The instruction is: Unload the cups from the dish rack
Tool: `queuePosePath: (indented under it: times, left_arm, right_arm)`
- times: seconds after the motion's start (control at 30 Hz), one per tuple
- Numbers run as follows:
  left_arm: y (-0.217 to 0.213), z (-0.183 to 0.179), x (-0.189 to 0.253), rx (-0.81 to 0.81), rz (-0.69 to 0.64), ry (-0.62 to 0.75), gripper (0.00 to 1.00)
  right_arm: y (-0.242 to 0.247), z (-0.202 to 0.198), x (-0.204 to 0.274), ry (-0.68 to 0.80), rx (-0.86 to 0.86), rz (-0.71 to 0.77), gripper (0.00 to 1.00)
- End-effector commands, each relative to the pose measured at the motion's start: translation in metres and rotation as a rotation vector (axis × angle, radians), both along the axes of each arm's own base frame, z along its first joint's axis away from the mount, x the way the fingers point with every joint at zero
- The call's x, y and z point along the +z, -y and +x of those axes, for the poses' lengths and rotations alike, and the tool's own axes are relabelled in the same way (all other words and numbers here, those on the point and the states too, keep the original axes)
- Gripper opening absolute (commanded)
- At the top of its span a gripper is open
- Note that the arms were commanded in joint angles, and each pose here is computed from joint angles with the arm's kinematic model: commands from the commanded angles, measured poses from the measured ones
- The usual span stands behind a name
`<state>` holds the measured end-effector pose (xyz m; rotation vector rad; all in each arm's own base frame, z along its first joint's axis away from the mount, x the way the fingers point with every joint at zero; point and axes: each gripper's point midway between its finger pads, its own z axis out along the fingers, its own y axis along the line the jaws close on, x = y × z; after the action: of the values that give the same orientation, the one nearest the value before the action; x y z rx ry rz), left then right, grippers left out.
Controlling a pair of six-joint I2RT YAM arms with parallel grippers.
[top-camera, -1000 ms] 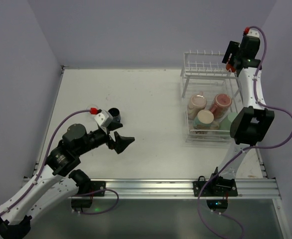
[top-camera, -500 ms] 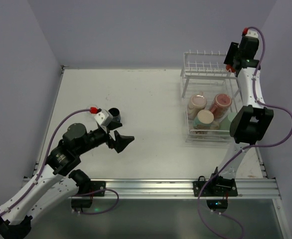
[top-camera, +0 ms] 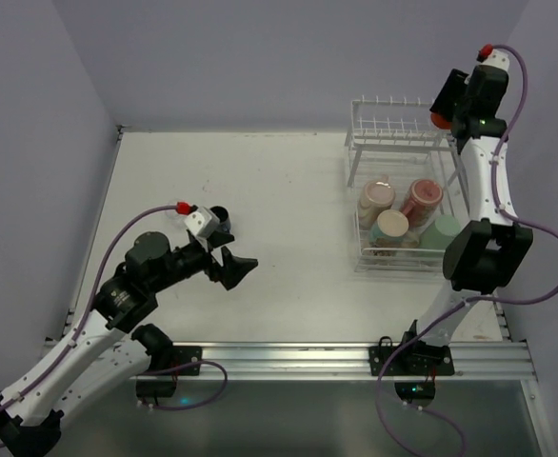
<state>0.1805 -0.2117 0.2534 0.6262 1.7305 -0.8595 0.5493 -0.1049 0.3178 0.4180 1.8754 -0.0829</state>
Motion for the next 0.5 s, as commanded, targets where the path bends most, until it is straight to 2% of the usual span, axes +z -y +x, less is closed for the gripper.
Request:
queuePosePath:
  times: [0.0,0.07,0.13,0.17,0.2,0.23,0.27,0.33,0.37,0.43,0.47]
  left_arm:
    - [0.001,0.003,0.01,-0.009,-0.011,0.025,1.0]
    - [0.003,0.002,0.009,-0.017,-0.014,0.016,1.0]
    - [0.005,0.002,0.011,-0.023,-0.024,0.012,1.0]
    - [0.007,0.002,0.011,-0.029,-0.028,0.007,1.0]
    - [0.009,0.002,0.013,-0.034,-0.039,0.01,1.0]
    - [0.011,0.001,0.016,-0.043,-0.053,0.005,1.0]
    - [0.012,0.001,0.017,-0.047,-0.062,-0.002,1.0]
    - [0.016,-0.001,0.024,-0.062,-0.092,-0.006,1.0]
    - [0.018,0.0,0.026,-0.064,-0.1,-0.013,1.0]
    - [0.022,-0.001,0.035,-0.076,-0.147,-0.024,1.0]
    - [0.025,-0.001,0.038,-0.082,-0.165,-0.029,1.0]
  right_arm:
    - [-0.019,-0.018,0.048,0.171,0.039,0.085,0.14]
    - [-0.028,-0.023,0.041,0.202,0.053,0.145,0.14]
    - [-0.042,-0.033,0.063,0.288,0.095,0.212,0.14]
    - [-0.051,-0.037,0.048,0.273,0.128,0.257,0.15]
    - [-0.059,-0.048,0.075,0.361,0.161,0.271,0.15]
    - [-0.066,-0.054,0.081,0.4,0.18,0.325,0.15]
    - [-0.073,-0.059,0.07,0.395,0.2,0.362,0.15]
    - [-0.09,-0.077,0.098,0.485,0.271,0.429,0.15]
    - [-0.095,-0.083,0.089,0.478,0.288,0.463,0.15]
    - [-0.112,-0.105,0.114,0.558,0.367,0.516,0.16]
    - [-0.116,-0.11,0.104,0.55,0.377,0.542,0.16]
